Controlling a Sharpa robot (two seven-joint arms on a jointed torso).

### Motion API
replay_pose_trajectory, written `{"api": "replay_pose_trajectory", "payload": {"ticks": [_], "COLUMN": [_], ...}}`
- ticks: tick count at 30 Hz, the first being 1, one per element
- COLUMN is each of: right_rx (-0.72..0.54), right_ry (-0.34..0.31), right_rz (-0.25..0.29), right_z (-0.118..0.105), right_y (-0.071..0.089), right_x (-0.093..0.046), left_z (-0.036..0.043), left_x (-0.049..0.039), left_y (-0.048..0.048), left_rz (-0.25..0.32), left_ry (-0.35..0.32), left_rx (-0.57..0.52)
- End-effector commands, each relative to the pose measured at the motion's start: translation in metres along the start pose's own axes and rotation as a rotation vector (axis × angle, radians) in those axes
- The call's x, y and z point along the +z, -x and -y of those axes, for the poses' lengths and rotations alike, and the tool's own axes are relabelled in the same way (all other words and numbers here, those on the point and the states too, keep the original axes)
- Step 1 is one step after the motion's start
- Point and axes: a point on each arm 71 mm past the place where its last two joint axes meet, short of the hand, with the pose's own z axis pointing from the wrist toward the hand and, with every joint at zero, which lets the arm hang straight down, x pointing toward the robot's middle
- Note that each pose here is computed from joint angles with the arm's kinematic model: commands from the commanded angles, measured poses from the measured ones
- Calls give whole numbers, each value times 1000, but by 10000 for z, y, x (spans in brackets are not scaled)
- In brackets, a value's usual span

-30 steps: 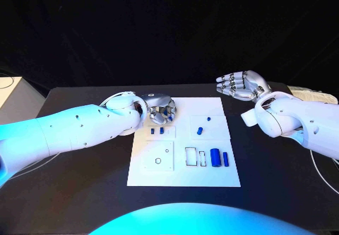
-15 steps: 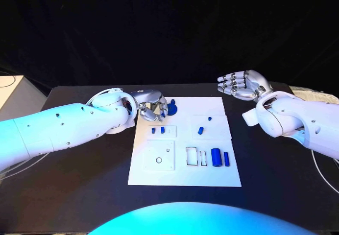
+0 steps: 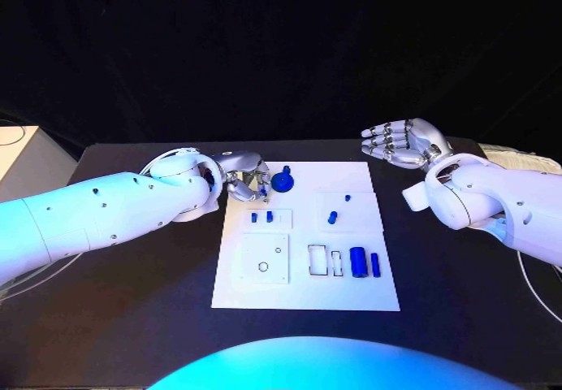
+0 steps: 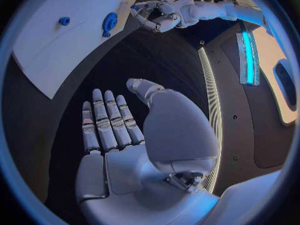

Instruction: Assemble the parts on the task board

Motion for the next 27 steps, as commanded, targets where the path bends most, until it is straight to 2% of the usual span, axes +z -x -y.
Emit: {"api": "replay_pose_trajectory", "payload": {"ticks": [1,27], "right_rx": [2,2], "right_ry": [12,9], "right_rz": [-6,-6], "right_z": [-6,5], "right_y": [-2,3], "right_x": [-1,-5], "left_z": [4,1], "left_x": [9,62], "left_y": [-23,-103], "left_rz": [-27,-65], "left_ry": [4,18], "left_rx": [-1,11]}}
